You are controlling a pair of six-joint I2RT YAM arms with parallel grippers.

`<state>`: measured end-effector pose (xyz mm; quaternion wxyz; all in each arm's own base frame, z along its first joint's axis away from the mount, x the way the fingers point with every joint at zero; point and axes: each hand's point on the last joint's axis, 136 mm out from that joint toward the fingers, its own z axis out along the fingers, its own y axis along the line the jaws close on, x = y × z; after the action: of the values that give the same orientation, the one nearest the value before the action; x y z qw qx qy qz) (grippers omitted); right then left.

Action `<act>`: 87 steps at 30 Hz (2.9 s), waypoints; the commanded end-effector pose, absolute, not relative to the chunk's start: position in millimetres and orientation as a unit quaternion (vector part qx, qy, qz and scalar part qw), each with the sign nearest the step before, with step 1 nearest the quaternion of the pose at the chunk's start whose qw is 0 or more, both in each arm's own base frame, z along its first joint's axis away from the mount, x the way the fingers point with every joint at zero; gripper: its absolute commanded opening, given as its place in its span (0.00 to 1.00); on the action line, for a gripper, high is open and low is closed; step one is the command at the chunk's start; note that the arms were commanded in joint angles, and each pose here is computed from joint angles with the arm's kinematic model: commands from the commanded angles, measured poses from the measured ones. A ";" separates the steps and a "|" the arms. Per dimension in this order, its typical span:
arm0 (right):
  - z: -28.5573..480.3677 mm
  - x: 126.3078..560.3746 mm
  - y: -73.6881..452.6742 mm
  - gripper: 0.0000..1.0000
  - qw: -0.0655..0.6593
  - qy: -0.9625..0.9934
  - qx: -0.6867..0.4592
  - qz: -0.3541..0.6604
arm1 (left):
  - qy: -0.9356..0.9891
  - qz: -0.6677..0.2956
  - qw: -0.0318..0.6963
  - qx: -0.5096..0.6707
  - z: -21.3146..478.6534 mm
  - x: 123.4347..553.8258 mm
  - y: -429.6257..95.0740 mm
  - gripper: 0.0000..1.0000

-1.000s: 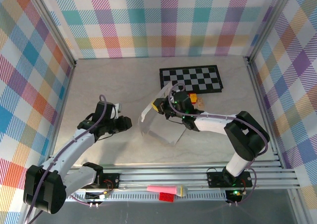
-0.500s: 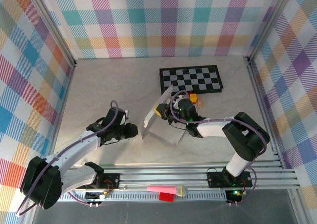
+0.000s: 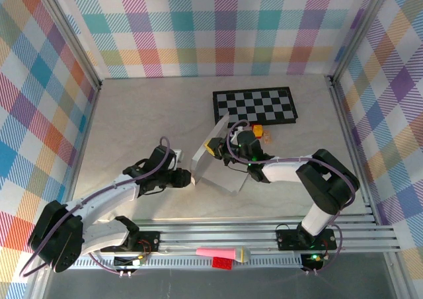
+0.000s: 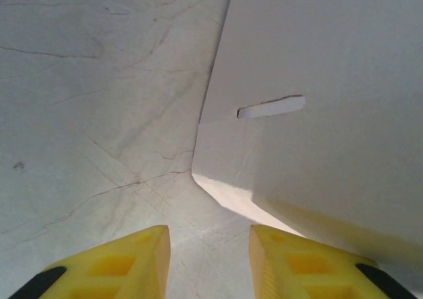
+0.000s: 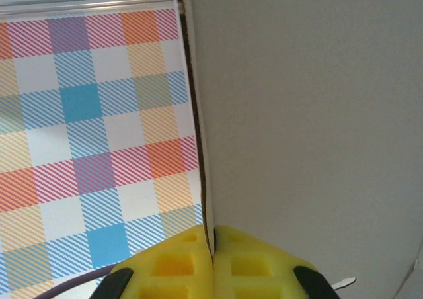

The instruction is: Fold the paper box

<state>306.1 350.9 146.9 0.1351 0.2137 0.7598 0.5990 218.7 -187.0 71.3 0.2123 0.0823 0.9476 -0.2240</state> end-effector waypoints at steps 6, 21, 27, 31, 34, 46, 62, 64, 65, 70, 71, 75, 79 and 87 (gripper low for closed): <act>139.2 306.8 356.8 0.00 0.110 0.766 0.225 0.591 | 0.936 -0.215 0.253 0.116 84.1 235.9 -201.7 0.38; 142.8 306.4 360.2 0.00 0.105 0.767 0.225 0.591 | 0.915 -0.208 0.288 0.192 99.7 237.4 -219.1 0.30; 147.6 308.4 361.5 0.00 0.109 0.763 0.225 0.596 | 0.909 -0.197 0.316 0.187 107.1 240.2 -221.2 0.29; 151.1 309.5 360.4 0.00 0.111 0.759 0.231 0.598 | 0.907 -0.176 0.346 0.165 117.2 247.7 -211.9 0.30; 155.6 309.7 359.0 0.00 0.118 0.752 0.236 0.605 | 0.903 -0.173 0.358 0.161 122.2 250.3 -210.0 0.28; 153.0 302.9 364.9 0.00 0.127 0.736 0.226 0.625 | 0.903 -0.165 0.355 0.176 119.5 249.1 -217.0 0.21; 153.1 302.7 365.2 0.00 0.118 0.745 0.235 0.613 | 0.912 -0.114 0.361 0.157 110.1 255.3 -201.0 0.29; 151.5 303.4 364.4 0.00 0.120 0.747 0.236 0.610 | 0.913 -0.113 0.361 0.155 108.6 256.9 -201.8 0.31; 149.8 303.6 364.5 0.00 0.121 0.748 0.235 0.609 | 0.913 -0.112 0.362 0.152 106.9 258.0 -201.3 0.32; 148.9 308.9 371.0 0.00 0.140 0.745 0.218 0.615 | 0.913 -0.120 0.364 0.142 103.2 260.1 -204.5 0.31; 148.3 310.3 371.9 0.00 0.145 0.744 0.216 0.615 | 0.913 -0.120 0.364 0.138 102.1 260.7 -204.3 0.32; 147.7 316.8 378.1 0.00 0.158 0.735 0.210 0.625 | 0.913 -0.119 0.373 0.112 99.0 263.9 -199.0 0.35; 141.1 318.3 380.6 0.00 0.157 0.741 0.216 0.616 | 0.914 -0.117 0.379 0.088 100.7 268.6 -191.8 0.35; 147.4 322.3 382.3 0.00 0.159 0.735 0.227 0.619 | 0.917 -0.124 0.368 0.086 94.6 270.2 -193.6 0.22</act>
<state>321.8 376.3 149.3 0.1631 0.2253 0.7324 0.6215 260.4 -193.9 89.7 0.3510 0.1042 0.9228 -0.1195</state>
